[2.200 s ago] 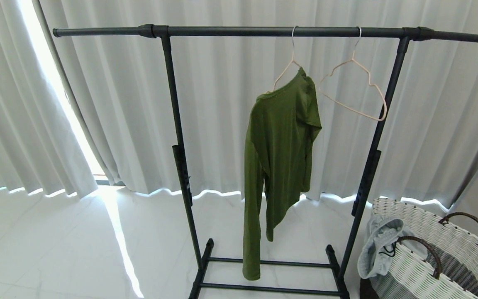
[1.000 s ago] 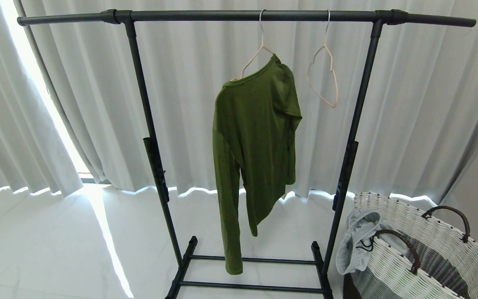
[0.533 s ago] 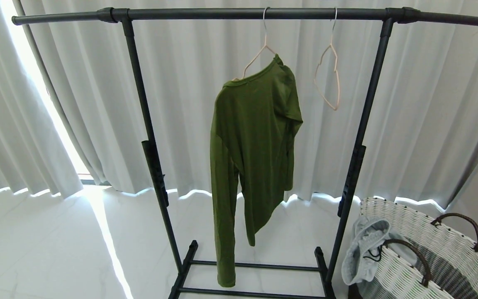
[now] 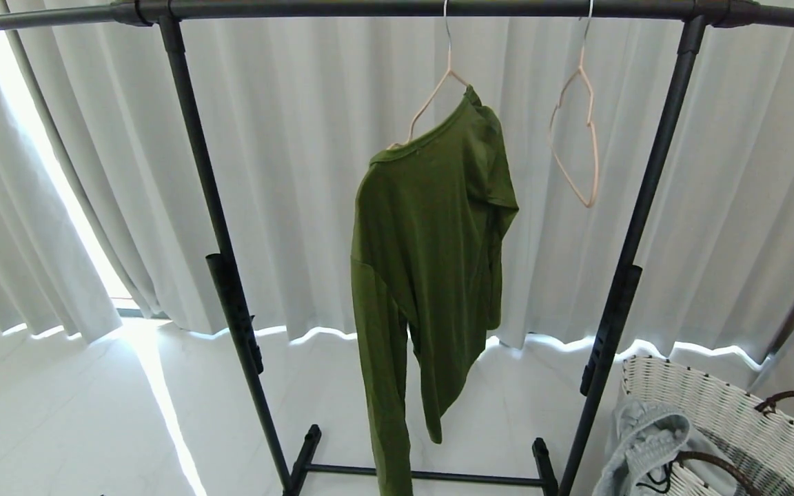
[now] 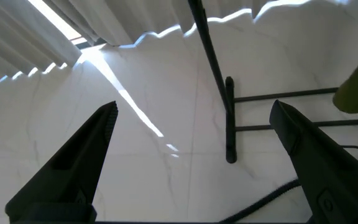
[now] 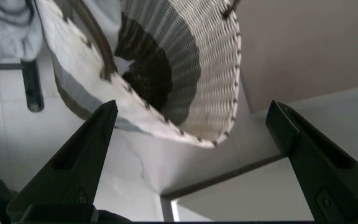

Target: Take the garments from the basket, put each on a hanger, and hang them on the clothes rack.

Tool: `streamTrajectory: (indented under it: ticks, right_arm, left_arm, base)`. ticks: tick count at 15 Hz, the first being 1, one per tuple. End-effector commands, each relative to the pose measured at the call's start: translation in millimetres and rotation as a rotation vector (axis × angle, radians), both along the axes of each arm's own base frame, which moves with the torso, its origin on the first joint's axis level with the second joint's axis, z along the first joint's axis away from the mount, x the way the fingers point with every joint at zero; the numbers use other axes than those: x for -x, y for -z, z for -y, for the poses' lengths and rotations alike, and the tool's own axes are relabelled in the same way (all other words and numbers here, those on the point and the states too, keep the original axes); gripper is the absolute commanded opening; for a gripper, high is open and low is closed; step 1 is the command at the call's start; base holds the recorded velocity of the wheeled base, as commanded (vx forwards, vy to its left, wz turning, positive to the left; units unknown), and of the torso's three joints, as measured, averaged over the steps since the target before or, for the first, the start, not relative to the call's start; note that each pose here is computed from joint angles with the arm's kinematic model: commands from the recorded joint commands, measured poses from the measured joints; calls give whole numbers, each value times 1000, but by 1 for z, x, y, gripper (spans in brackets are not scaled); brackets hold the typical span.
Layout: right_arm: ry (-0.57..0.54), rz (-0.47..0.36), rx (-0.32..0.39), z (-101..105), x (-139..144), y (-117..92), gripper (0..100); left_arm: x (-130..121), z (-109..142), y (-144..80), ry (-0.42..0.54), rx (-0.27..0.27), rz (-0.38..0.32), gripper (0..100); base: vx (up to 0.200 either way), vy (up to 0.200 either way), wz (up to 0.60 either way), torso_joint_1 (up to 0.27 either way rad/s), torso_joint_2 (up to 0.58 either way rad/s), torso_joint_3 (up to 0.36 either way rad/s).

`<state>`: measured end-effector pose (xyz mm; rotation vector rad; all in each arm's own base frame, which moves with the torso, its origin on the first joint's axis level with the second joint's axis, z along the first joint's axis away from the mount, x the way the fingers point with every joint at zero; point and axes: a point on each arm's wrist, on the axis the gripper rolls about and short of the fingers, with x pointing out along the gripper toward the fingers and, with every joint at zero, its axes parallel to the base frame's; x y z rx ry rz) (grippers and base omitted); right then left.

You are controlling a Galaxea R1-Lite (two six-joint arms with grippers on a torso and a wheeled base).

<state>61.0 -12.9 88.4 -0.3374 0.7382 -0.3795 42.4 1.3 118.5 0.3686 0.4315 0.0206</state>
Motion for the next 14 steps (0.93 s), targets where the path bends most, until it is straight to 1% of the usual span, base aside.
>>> streamTrajectory:
  ticks: [1,2,3,4,5,6,8,9,11,12,14]
  right_arm:
    - [-4,0,-4,0,-1,-1,100]
    - [-33,4,-30,0,-6,-4,100]
    - [-56,9,-47,-1,-12,-9,100]
    - [-91,8,-72,-1,-27,-19,100]
    - [-106,-12,-86,0,-40,-23,100]
    - [-117,-46,-97,0,-53,-22,100]
    - [-171,-84,-116,-4,-78,-11,100]
    - [-198,-104,-114,-8,-91,-2,100]
    - [-247,-146,-99,-13,-113,15,100]
    - [-277,-169,-89,-13,-119,22,100]
    - [-360,-229,-96,-15,-124,33,100]
  left_arm:
    - [-1,0,-1,2,-1,-4,100]
    - [-1,1,-2,39,-32,-2,100]
    - [-1,2,-2,58,-48,-1,100]
    - [-1,2,-3,81,-55,4,100]
    - [-2,3,-5,89,-55,10,100]
    - [-2,3,-8,92,-54,20,100]
    - [-3,3,-11,97,-58,33,100]
    - [-2,3,-13,108,-76,41,100]
    - [-2,3,-15,119,-95,54,100]
    - [-1,3,-15,122,-103,59,100]
    - [1,3,-15,122,-104,70,100]
  base:
    - [200,0,0,-2,-7,2]
    - [200,0,0,2,7,-2]
    - [0,0,0,0,0,0]
    - [0,0,0,0,0,0]
    - [0,0,0,0,0,0]
    - [0,0,0,0,0,0]
    - [0,0,0,0,0,0]
    - [0,0,0,0,0,0]
    - [0,0,0,0,0,0]
    - [0,0,0,0,0,0]
    - [0,0,0,0,0,0]
